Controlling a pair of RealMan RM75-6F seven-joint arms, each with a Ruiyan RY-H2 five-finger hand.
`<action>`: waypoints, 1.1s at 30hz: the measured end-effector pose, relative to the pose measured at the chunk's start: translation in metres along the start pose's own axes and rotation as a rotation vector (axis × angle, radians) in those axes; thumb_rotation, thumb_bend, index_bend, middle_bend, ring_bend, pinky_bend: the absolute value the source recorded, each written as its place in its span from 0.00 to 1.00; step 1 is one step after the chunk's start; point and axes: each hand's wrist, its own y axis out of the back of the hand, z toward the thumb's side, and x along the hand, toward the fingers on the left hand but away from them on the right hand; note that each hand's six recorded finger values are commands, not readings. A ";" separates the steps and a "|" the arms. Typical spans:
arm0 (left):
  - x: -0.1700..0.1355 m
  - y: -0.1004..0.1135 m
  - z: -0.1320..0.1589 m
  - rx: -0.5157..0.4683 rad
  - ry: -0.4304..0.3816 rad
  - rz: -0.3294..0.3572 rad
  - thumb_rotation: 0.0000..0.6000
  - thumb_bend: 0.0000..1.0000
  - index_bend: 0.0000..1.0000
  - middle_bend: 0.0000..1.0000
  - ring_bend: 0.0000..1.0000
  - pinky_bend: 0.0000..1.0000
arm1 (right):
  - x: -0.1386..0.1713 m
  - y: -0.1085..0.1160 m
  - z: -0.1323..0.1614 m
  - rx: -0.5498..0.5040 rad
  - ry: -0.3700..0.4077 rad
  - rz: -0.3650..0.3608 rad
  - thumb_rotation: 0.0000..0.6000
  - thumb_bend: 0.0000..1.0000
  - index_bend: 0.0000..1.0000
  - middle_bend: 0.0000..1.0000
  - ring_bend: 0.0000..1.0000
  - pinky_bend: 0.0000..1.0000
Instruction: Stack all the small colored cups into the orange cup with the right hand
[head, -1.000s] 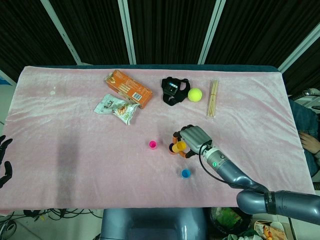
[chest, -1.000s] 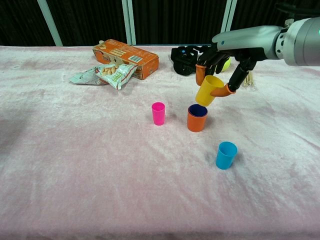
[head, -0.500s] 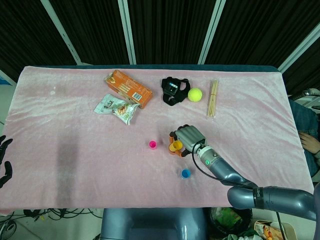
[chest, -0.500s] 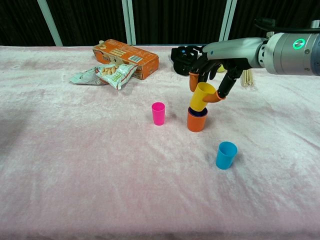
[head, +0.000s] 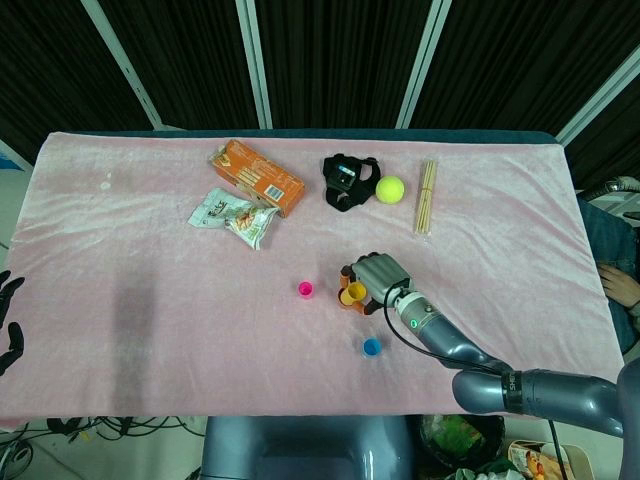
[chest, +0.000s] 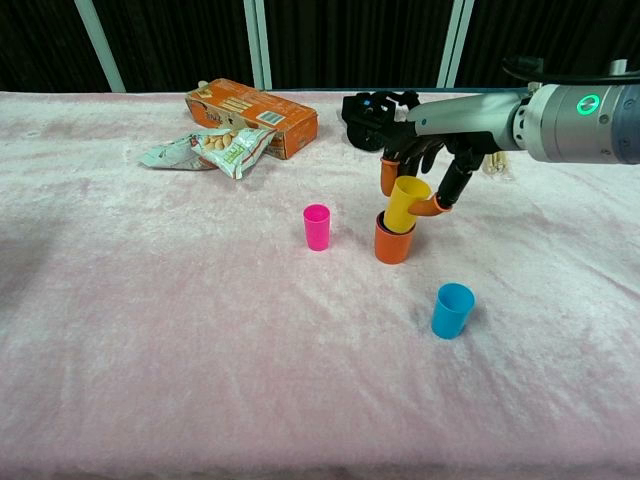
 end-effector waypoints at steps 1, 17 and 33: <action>0.000 0.000 0.000 0.000 0.000 0.000 1.00 0.71 0.11 0.04 0.00 0.00 | 0.000 0.000 0.000 -0.001 0.000 -0.001 1.00 0.30 0.32 0.26 0.23 0.21; 0.000 0.000 0.000 0.001 0.002 0.000 1.00 0.71 0.11 0.04 0.00 0.00 | 0.016 0.006 0.000 0.030 0.003 -0.005 1.00 0.26 0.23 0.16 0.18 0.21; -0.001 0.000 0.002 0.003 -0.003 0.002 1.00 0.71 0.11 0.04 0.00 0.00 | 0.091 -0.019 -0.005 -0.031 -0.006 -0.033 1.00 0.20 0.28 0.24 0.18 0.21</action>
